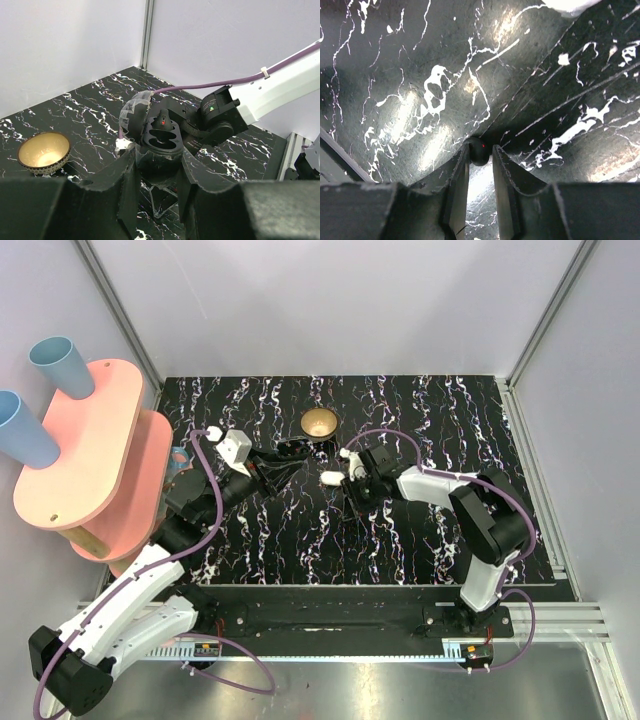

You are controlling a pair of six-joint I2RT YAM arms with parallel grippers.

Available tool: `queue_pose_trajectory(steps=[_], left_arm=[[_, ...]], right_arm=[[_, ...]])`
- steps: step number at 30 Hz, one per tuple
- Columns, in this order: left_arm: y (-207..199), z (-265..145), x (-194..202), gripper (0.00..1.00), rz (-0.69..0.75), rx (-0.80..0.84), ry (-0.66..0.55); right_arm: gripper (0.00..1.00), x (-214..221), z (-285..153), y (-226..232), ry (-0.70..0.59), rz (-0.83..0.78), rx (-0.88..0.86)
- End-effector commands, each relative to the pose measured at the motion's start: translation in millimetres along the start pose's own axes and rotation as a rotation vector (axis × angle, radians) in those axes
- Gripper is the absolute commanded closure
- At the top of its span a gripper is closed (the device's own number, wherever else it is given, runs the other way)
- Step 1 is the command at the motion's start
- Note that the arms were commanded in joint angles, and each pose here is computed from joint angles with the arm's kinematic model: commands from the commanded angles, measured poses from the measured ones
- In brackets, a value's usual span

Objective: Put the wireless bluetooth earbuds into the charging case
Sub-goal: Move the left earbud to the center of the board.

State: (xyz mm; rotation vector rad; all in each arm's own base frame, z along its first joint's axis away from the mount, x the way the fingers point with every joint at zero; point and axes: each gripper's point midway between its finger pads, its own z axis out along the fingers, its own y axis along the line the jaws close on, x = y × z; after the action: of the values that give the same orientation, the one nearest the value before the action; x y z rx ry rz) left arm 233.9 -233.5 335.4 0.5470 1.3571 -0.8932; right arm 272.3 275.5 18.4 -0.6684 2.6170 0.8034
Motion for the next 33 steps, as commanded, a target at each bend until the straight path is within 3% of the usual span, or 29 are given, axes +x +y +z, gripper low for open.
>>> queue_pose_trajectory(steps=[1, 8, 12, 15, 24, 30, 32, 33], left_arm=[[-1, 0, -17, 1.00, 0.007, -0.002, -0.065], [-1, 2, -16, 1.00, 0.004, 0.002, -0.060], [0, 1, -15, 1.00, 0.001, 0.001, -0.060], [0, 2, -15, 1.00, 0.002, 0.002, -0.058], [1, 2, -13, 1.00, -0.005, -0.005, -0.054], [2, 1, -15, 1.00, -0.003, -0.014, -0.059], [2, 1, -14, 1.00, -0.003, -0.016, -0.058], [2, 1, -13, 1.00, -0.004, -0.015, -0.055]], right_arm=[[0.67, 20, -5, -7, 0.045, 0.023, 0.052], [0.70, 22, -5, -8, 0.048, 0.038, 0.056], [0.79, 23, -4, -8, 0.050, 0.048, 0.058], [0.80, 18, -8, -4, 0.030, 0.085, 0.059], [0.82, 3, -21, 5, -0.123, 0.418, 0.091], [0.79, 10, -17, -9, -0.190, 0.598, 0.155], [0.67, 8, -16, -3, -0.217, 0.630, 0.107], [0.66, 6, -17, -2, -0.224, 0.628, 0.101]])
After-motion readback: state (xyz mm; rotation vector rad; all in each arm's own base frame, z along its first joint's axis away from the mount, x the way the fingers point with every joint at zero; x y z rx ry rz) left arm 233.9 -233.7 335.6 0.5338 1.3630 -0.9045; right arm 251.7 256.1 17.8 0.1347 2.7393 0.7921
